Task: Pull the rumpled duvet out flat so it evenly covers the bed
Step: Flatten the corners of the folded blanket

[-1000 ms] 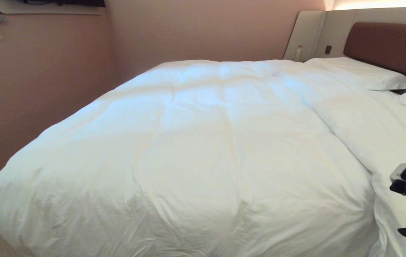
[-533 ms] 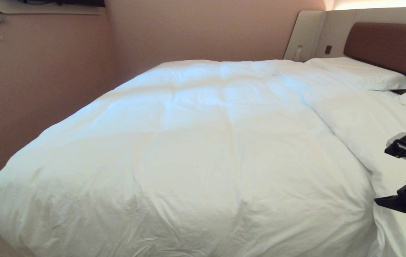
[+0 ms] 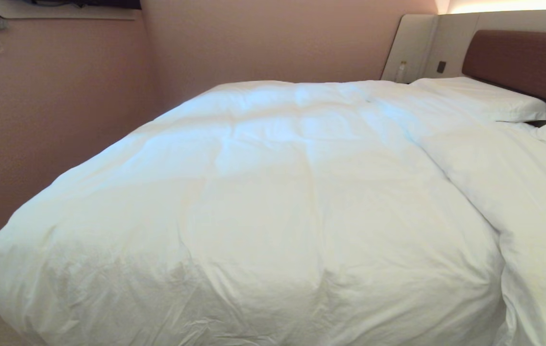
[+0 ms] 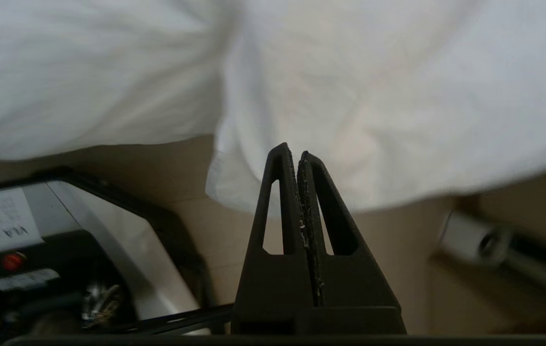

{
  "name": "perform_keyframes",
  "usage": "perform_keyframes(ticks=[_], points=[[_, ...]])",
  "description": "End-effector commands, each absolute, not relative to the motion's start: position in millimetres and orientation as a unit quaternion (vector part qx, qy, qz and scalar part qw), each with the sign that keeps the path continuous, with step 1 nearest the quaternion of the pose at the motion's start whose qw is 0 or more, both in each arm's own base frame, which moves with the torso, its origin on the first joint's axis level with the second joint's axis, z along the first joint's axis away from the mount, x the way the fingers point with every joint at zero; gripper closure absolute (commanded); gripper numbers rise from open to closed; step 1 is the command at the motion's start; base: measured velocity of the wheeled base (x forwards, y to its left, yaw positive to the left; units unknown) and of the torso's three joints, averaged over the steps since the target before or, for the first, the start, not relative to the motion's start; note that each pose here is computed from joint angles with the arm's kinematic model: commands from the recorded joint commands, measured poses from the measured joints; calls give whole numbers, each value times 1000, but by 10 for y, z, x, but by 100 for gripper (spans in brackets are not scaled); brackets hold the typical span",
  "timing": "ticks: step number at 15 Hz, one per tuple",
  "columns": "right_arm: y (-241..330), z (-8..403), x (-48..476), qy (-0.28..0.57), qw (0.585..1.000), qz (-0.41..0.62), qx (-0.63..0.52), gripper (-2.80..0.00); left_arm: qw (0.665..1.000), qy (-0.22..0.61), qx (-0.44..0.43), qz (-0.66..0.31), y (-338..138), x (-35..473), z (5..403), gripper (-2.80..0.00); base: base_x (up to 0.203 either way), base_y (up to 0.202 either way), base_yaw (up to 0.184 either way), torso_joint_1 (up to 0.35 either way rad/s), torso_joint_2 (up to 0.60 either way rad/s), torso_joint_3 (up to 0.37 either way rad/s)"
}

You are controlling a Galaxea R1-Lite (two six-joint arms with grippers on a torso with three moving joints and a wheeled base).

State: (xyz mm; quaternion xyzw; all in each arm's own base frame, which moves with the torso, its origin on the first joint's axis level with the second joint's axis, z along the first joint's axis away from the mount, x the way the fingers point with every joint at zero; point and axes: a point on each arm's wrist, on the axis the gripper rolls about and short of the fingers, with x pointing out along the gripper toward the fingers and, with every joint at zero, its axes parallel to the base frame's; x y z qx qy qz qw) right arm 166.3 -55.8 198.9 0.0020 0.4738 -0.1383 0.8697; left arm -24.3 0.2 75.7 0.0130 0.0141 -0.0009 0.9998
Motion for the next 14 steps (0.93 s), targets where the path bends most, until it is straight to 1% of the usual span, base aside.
perform_keyframes(ticks=[1,5,8,11,14], points=[[-717,1916,1601,482,854,-187,63,0,1000,15,13,0,2,-243,757,0,0,0,0,0,0,0],[-1118,1736,1549,502,819,-240,138,0,1000,15,13,0,2,-243,757,0,0,0,0,0,0,0],[-1498,1602,1438,499,809,-262,168,0,1000,15,13,0,2,-243,757,0,0,0,0,0,0,0],[-1873,1496,1191,478,821,-252,186,0,1000,15,13,-1,2,-243,757,0,0,0,0,0,0,0],[-2272,1289,895,459,836,-237,186,0,1000,15,13,0,2,-243,757,0,0,0,0,0,0,0]])
